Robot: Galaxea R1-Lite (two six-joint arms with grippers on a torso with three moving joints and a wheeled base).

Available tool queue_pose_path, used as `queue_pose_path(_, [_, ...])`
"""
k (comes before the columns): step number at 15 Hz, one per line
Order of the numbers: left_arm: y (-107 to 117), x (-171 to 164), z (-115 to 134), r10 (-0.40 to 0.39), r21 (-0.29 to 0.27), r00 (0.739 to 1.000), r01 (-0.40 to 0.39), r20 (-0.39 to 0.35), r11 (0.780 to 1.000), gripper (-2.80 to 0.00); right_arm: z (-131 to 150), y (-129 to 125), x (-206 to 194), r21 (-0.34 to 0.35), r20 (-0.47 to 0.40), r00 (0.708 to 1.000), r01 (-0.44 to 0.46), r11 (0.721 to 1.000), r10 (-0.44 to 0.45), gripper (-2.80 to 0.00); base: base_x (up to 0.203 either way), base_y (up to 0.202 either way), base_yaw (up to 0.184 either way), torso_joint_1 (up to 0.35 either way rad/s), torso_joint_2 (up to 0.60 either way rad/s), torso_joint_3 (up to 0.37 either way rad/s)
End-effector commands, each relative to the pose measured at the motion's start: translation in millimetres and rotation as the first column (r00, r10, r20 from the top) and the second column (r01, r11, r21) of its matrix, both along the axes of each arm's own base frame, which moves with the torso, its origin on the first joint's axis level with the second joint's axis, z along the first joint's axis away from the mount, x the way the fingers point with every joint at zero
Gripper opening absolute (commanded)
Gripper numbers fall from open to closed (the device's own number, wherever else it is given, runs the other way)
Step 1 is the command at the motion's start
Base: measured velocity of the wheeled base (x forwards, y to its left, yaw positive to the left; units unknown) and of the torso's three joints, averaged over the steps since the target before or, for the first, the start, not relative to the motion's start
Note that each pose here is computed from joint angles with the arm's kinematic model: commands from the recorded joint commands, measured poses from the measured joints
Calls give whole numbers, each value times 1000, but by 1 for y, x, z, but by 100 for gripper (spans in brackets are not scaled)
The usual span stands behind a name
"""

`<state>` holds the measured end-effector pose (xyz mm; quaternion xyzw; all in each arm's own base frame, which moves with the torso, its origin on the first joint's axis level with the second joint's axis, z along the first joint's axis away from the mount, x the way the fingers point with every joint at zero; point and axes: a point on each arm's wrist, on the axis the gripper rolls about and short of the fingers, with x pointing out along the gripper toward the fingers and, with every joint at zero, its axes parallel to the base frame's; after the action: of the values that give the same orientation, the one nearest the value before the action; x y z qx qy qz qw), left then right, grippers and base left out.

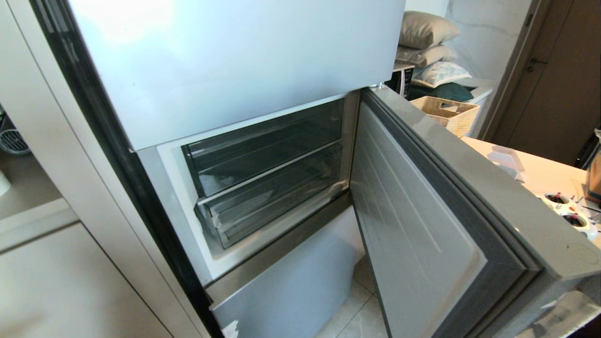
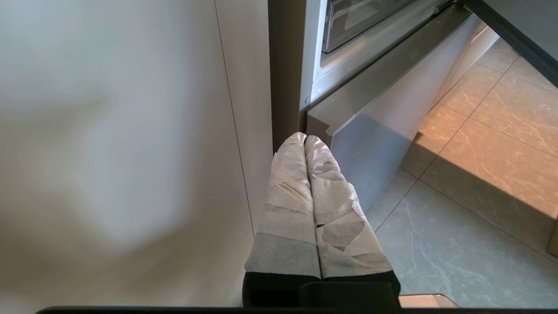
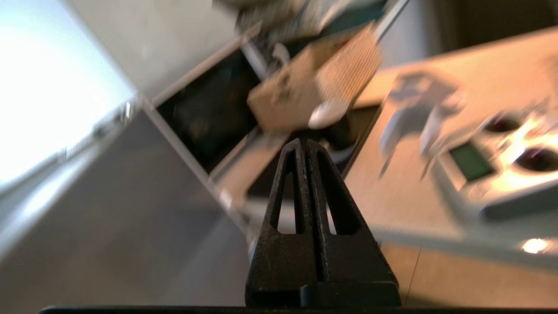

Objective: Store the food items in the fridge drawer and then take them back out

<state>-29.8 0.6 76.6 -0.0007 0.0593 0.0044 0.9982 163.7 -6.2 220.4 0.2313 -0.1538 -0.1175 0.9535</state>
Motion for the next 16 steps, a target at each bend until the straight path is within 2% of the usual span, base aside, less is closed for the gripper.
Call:
queue_pose_path(1, [0,0,0,-1,0,1000,1,-1,1000,-280,-40,27,28,16,-185,972,-141,990,141,-280,0,0,0,0,0,0])
queue_pose_path(2, [0,0,0,0,0,1000,0,-1,1000,-280,-51,40,35,36,-232,947,-221,975,224,-280,0,0,0,0,0,0])
queue_pose_path(3, [0,0,0,1,0,1000,-1,-1,1000,-280,-60,51,39,61,-263,905,-331,942,335,-280,0,0,0,0,0,0])
queue_pose_path(4, [0,0,0,1,0,1000,-1,-1,1000,-280,-65,59,42,82,-276,854,-437,896,442,-280,0,0,0,0,0,0])
queue_pose_path(5, [0,0,0,1,0,1000,-1,-1,1000,-280,-70,65,47,98,-276,793,-539,836,544,-280,0,0,0,0,0,0])
queue_pose_path(6, [0,0,0,1,0,1000,-1,-1,1000,-280,-71,70,54,103,-256,736,-624,775,626,-280,0,0,0,0,0,0])
queue_pose_path(7, [0,0,0,1,0,1000,-1,-1,1000,-280,-71,75,64,97,-232,694,-681,726,682,-280,0,0,0,0,0,0])
queue_pose_path(8, [0,0,0,1,0,1000,-1,-1,1000,-280,-71,82,77,86,-212,661,-721,687,720,-280,0,0,0,0,0,0])
queue_pose_path(10, [0,0,0,0,1,1000,0,-1,1000,-280,-69,103,105,58,-177,613,-774,630,770,-280,0,0,0,0,0,0])
queue_pose_path(14, [0,0,0,1,0,1000,-1,-1,1000,-280,-86,169,147,36,-171,492,-863,504,854,-280,0,0,0,0,0,0])
queue_pose_path(15, [0,0,0,0,1,1000,0,-1,1000,-280,-92,192,155,23,-181,450,-887,462,874,-280,0,0,0,0,0,0])
queue_pose_path(16, [0,0,0,1,0,1000,-1,-1,1000,-280,-95,212,159,9,-195,396,-914,405,897,-280,0,0,0,0,0,0])
